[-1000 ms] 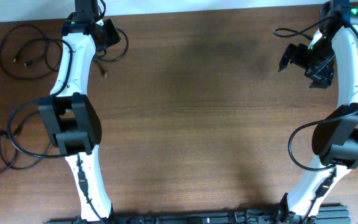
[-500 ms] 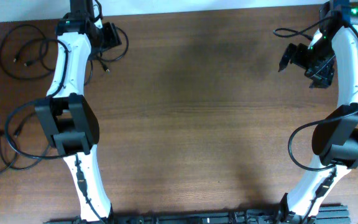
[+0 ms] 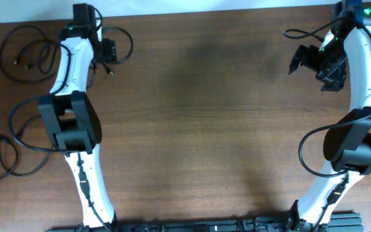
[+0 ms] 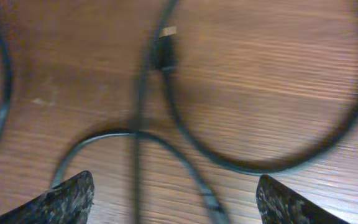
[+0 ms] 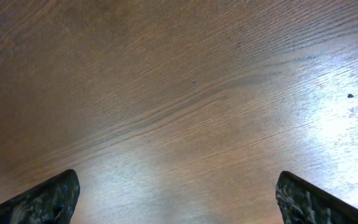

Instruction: Untangle cables

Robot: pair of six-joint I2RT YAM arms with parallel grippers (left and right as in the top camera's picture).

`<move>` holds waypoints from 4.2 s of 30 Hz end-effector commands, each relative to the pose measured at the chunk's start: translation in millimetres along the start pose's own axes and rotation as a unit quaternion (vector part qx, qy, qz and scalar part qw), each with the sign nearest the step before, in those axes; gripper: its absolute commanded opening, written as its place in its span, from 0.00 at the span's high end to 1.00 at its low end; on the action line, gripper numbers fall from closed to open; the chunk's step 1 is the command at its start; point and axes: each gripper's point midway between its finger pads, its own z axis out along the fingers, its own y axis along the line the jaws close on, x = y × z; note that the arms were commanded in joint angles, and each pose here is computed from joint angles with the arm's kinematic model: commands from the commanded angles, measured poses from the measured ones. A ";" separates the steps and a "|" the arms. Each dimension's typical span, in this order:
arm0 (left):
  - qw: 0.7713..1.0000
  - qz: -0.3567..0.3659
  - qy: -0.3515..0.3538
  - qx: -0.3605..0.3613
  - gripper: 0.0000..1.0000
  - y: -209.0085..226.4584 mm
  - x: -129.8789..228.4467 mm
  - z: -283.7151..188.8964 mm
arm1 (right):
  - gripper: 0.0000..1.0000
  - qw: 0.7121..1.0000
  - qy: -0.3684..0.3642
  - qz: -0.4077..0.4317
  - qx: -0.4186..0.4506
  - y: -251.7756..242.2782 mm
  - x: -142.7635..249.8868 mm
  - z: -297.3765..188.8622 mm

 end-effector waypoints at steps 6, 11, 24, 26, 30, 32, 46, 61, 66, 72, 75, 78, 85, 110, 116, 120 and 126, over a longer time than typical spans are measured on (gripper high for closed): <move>0.997 -0.017 0.024 0.065 0.41 4.3 13.5 23.8 | 0.02 1.000 -0.025 -0.006 0.000 0.0 -2.2 -15.7; 0.997 -0.016 0.027 0.065 0.56 3.2 15.4 26.1 | 0.02 1.000 -0.025 -0.006 0.000 0.0 -2.2 -15.7; 0.992 -0.108 0.012 0.057 1.00 17.8 6.9 30.8 | 0.02 1.000 -0.025 -0.005 0.000 0.0 -2.2 -15.7; 0.989 -0.136 0.003 0.055 1.00 24.0 0.0 27.4 | 0.02 1.000 -0.025 -0.006 0.000 0.0 -2.2 -15.7; 0.956 -0.287 -0.017 0.056 1.00 41.9 -19.1 12.0 | 0.02 1.000 -0.025 -0.006 0.000 0.0 -2.2 -15.7; 0.935 -0.343 -0.026 0.083 1.00 41.4 -31.2 2.8 | 0.02 1.000 -0.025 -0.005 0.000 0.0 -2.2 -15.7; 0.952 -0.279 -0.035 0.124 0.80 25.8 -42.4 -10.6 | 0.02 1.000 -0.025 -0.006 0.000 0.0 -2.2 -15.7; 0.977 -0.202 0.009 0.072 0.41 36.8 -12.8 -12.9 | 0.02 1.000 -0.025 -0.006 0.000 0.0 -2.2 -15.7; 0.973 -0.204 -0.065 0.083 0.34 47.3 -51.1 -89.0 | 0.02 1.000 -0.025 -0.006 0.000 0.0 -2.2 -15.7; 0.953 -0.187 -0.176 0.161 0.18 39.2 -78.5 -240.0 | 0.02 1.000 -0.025 -0.006 0.000 0.0 -2.2 -15.7; 0.949 -0.181 -0.179 0.184 0.09 33.4 -61.9 -287.4 | 0.02 1.000 -0.025 -0.005 0.000 0.0 -2.2 -15.7; 0.955 -0.187 -0.159 0.169 0.01 37.8 -27.3 -325.3 | 0.02 1.000 -0.025 -0.006 0.000 0.0 -2.2 -15.7; 0.965 -0.174 -0.117 0.157 0.01 37.2 34.4 -372.9 | 0.02 1.000 -0.025 -0.006 0.000 0.0 -2.2 -15.7; 0.975 -0.086 -0.140 0.149 0.01 14.5 211.8 -459.5 | 0.02 0.994 0.061 -0.035 -0.088 38.5 50.4 -30.1; 0.971 -0.085 -0.165 0.150 0.01 14.1 228.7 -459.0 | 0.01 0.991 0.012 -0.117 -0.061 51.4 88.9 -71.2; 0.972 -0.085 -0.161 0.150 0.01 14.0 231.8 -459.0 | 0.02 0.984 -0.039 -0.158 -0.077 61.4 118.7 -107.6; 0.972 -0.085 -0.160 0.150 0.01 14.0 231.8 -458.8 | 0.02 0.951 -0.153 -0.239 -0.125 54.7 185.2 -178.1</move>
